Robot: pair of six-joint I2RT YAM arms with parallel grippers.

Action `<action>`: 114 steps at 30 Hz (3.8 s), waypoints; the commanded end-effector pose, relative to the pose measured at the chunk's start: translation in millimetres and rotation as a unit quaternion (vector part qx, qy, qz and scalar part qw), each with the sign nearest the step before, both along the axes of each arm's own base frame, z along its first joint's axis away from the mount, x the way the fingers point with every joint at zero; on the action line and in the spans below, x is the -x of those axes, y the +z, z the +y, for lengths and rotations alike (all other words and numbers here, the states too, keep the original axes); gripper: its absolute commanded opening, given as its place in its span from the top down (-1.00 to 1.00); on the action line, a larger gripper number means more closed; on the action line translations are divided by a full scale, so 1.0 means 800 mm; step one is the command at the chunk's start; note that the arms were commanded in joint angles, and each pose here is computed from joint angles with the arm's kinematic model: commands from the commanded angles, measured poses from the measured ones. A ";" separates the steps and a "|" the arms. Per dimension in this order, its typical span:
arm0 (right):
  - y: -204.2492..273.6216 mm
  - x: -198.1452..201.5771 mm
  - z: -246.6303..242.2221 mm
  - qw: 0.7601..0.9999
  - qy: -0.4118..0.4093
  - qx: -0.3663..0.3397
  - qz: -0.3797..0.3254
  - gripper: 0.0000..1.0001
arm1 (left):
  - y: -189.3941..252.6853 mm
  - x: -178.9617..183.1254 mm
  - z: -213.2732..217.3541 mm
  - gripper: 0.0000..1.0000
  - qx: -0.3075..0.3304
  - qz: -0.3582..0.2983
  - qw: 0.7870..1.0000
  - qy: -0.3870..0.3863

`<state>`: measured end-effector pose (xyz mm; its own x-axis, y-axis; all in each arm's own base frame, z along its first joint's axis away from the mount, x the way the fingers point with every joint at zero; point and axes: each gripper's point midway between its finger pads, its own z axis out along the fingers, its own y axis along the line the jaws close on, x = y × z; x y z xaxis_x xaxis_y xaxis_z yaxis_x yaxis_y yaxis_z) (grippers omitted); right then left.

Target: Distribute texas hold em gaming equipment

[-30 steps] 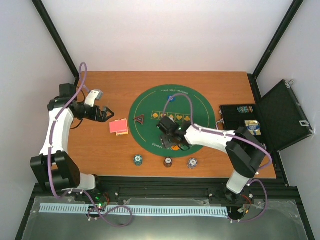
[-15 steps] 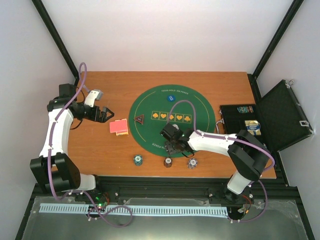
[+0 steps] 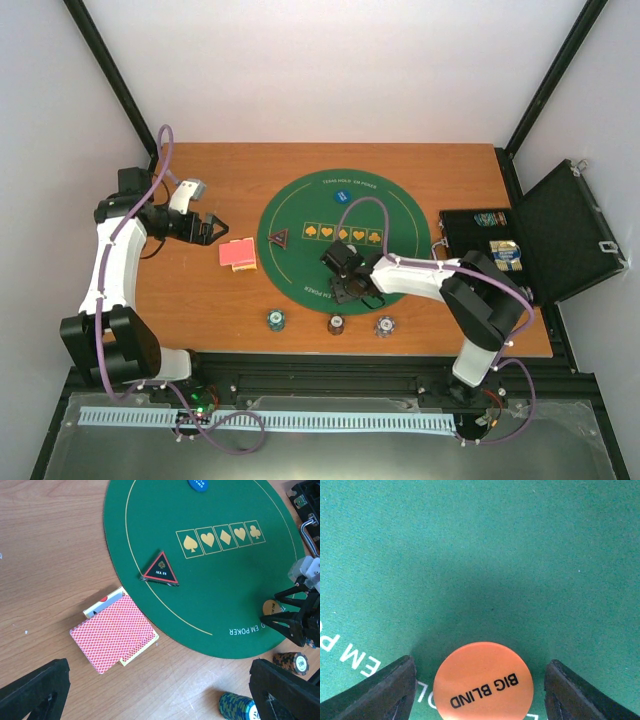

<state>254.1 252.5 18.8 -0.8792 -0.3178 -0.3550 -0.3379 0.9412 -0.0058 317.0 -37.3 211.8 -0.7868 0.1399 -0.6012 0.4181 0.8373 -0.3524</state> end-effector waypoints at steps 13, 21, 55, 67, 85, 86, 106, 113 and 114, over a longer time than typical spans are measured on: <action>-0.005 0.007 -0.076 0.998 -0.063 0.015 0.002 -0.24 | 0.028 -0.005 0.003 -1.00 -0.003 -0.034 0.999 0.001; 0.003 0.001 -0.108 0.996 -0.094 0.011 -0.002 -0.19 | 0.029 -0.006 0.003 -1.00 -0.003 -0.034 0.999 0.001; 0.003 -0.029 -0.099 0.997 -0.073 0.016 0.008 0.01 | 0.023 -0.010 0.016 -1.00 -0.035 -0.028 0.999 0.012; 0.016 -0.020 -0.109 0.997 -0.075 0.021 0.004 -0.13 | 0.027 -0.011 0.016 -1.00 -0.034 -0.030 0.999 0.013; 0.171 0.040 0.114 0.987 0.112 -0.109 -0.044 -0.96 | 0.003 -0.012 0.027 -1.00 -0.049 0.008 0.998 0.035; 0.171 0.047 0.126 0.986 0.123 -0.108 -0.042 -0.98 | 0.000 -0.014 0.032 -1.00 -0.057 0.012 0.997 0.045; 0.089 0.126 0.229 0.970 0.236 -0.045 0.027 -0.78 | -0.006 -0.014 0.047 -1.00 -0.079 0.016 0.993 0.086; 0.072 0.123 0.230 0.972 0.232 -0.027 0.029 -0.70 | 0.004 -0.018 0.046 -1.00 -0.075 0.004 0.993 0.087; 0.070 0.123 0.231 0.972 0.233 -0.026 0.031 -0.68 | 0.005 -0.019 0.047 -1.00 -0.076 0.004 0.993 0.087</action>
<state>155.7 432.9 71.7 -0.6743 -0.6615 -0.3284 -0.7183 0.6907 0.0834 327.0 -3.5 199.0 -0.8370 0.1062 -0.5368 0.2687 0.9343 -0.2341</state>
